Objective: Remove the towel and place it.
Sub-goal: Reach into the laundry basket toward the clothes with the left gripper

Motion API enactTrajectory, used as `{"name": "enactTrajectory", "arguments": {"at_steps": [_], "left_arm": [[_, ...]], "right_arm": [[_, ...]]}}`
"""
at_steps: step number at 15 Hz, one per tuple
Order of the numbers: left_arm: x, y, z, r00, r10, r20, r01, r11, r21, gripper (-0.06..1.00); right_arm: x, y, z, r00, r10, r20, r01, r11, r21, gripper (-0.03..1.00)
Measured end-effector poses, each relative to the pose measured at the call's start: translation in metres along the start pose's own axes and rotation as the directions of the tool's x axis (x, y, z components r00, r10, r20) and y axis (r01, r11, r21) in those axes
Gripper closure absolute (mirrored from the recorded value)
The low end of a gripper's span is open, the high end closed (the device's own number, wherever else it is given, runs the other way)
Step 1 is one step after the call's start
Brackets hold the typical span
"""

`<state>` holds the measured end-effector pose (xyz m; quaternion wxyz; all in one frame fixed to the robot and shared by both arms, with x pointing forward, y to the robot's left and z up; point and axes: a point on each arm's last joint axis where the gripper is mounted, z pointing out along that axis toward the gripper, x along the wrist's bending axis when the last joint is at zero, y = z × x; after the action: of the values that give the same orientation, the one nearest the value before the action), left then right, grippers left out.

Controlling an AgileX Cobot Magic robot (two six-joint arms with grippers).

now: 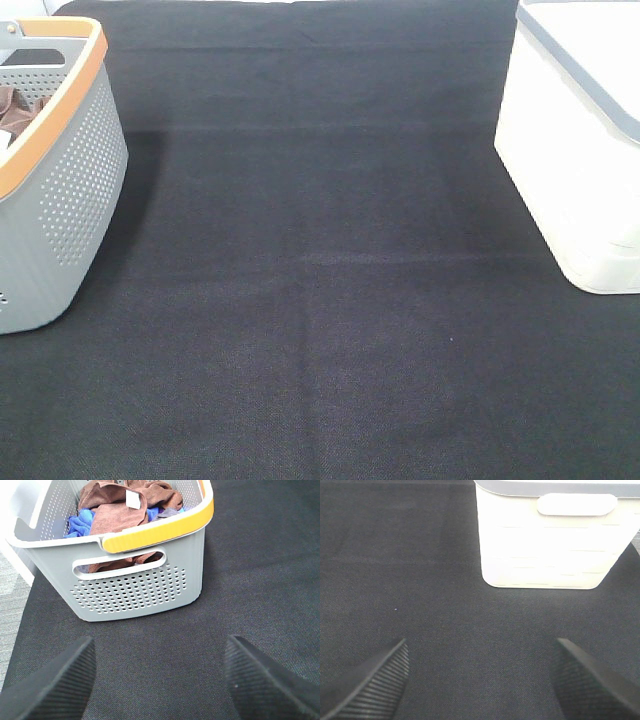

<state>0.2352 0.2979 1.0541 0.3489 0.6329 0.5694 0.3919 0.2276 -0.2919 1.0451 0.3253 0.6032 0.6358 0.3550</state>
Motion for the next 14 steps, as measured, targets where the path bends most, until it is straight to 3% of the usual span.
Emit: {"name": "enactTrajectory", "arguments": {"at_steps": [14], "left_arm": [[0.0,0.0,0.0,1.0,0.0,0.0,0.0,1.0,0.0,0.25]], "right_arm": [[0.0,0.0,0.0,1.0,0.0,0.0,0.0,1.0,0.0,0.23]]}}
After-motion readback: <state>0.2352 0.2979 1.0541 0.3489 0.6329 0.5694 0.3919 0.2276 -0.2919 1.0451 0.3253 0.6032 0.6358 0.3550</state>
